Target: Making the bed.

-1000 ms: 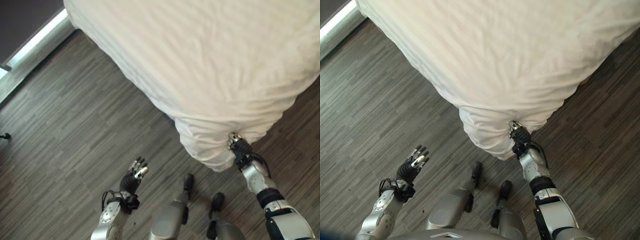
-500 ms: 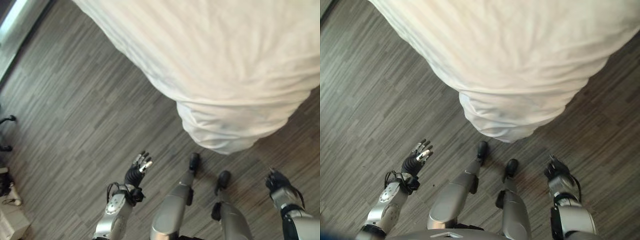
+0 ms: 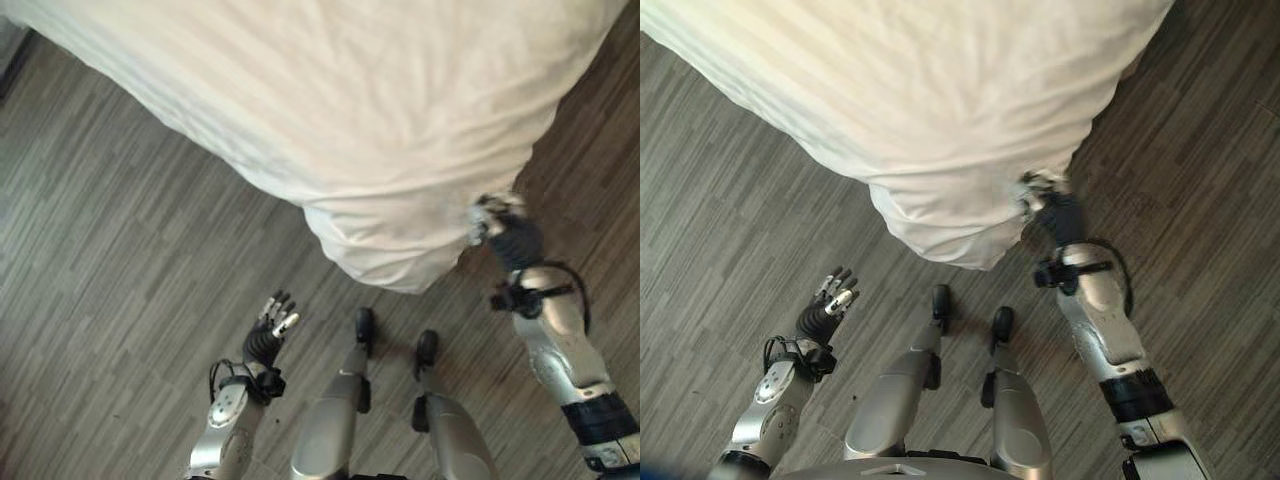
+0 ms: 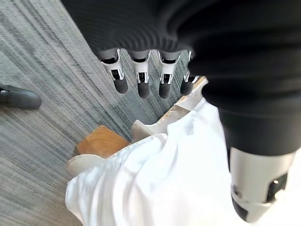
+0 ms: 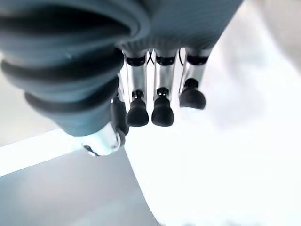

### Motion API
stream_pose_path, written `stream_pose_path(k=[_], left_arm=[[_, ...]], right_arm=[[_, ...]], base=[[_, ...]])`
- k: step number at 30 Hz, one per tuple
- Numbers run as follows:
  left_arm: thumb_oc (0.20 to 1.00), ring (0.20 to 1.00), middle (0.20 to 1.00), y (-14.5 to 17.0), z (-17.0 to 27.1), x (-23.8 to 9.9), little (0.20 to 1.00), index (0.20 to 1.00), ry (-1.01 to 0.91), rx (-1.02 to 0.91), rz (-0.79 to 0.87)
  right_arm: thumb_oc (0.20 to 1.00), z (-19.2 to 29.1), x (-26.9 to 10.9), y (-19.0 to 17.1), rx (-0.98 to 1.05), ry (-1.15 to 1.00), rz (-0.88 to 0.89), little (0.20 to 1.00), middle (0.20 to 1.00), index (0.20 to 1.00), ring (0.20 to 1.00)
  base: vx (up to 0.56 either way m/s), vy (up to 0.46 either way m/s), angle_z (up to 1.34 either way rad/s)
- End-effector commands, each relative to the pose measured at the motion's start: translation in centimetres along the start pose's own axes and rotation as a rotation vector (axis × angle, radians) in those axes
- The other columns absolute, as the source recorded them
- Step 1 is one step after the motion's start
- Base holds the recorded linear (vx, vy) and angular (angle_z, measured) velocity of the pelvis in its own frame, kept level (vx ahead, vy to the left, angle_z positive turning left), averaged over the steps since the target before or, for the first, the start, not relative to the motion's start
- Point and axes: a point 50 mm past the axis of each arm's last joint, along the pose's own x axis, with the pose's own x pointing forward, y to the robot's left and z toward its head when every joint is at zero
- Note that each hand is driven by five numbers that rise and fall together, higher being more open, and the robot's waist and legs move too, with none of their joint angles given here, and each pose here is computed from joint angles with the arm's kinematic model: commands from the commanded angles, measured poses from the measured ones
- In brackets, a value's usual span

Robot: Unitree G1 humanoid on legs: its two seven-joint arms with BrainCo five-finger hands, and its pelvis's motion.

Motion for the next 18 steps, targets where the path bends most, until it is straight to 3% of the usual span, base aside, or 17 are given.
stream_pose_path(k=[1, 4, 14, 18], left_arm=[[1.000, 1.000, 1.000, 0.7, 0.2, -0.4, 1.000, 1.000, -0.013, 0.038, -0.015], [1.000, 1.000, 1.000, 0.4, -0.2, -0.3, 1.000, 1.000, -0.006, 0.021, -0.024], [1.000, 1.000, 1.000, -0.2, -0.2, 0.2, 1.000, 1.000, -0.006, 0.021, -0.046], [1.000, 1.000, 1.000, -0.6, -0.3, 0.7, 1.000, 1.000, -0.002, 0.018, -0.054]], right_arm=[[0.200, -1.4, 0.8, 1.2, -0.030, 0.066, 0.096, 0.200, 0.200, 0.200, 0.200], [0.200, -2.2, 2.9, 2.8, -0.059, 0.114, 0.152, 0.200, 0.200, 0.200, 0.200], [0.200, -1.2, 7.3, 2.3, -0.070, 0.123, 0.076, 0.200, 0.200, 0.200, 0.200], [0.200, -3.5, 6.9, -0.6, -0.063, 0.245, -0.085, 0.200, 0.200, 0.200, 0.200]], base=[[0.00, 0.000, 0.00], [-0.01, -0.015, 0.06], [0.00, -0.018, 0.05], [0.00, -0.009, 0.03]])
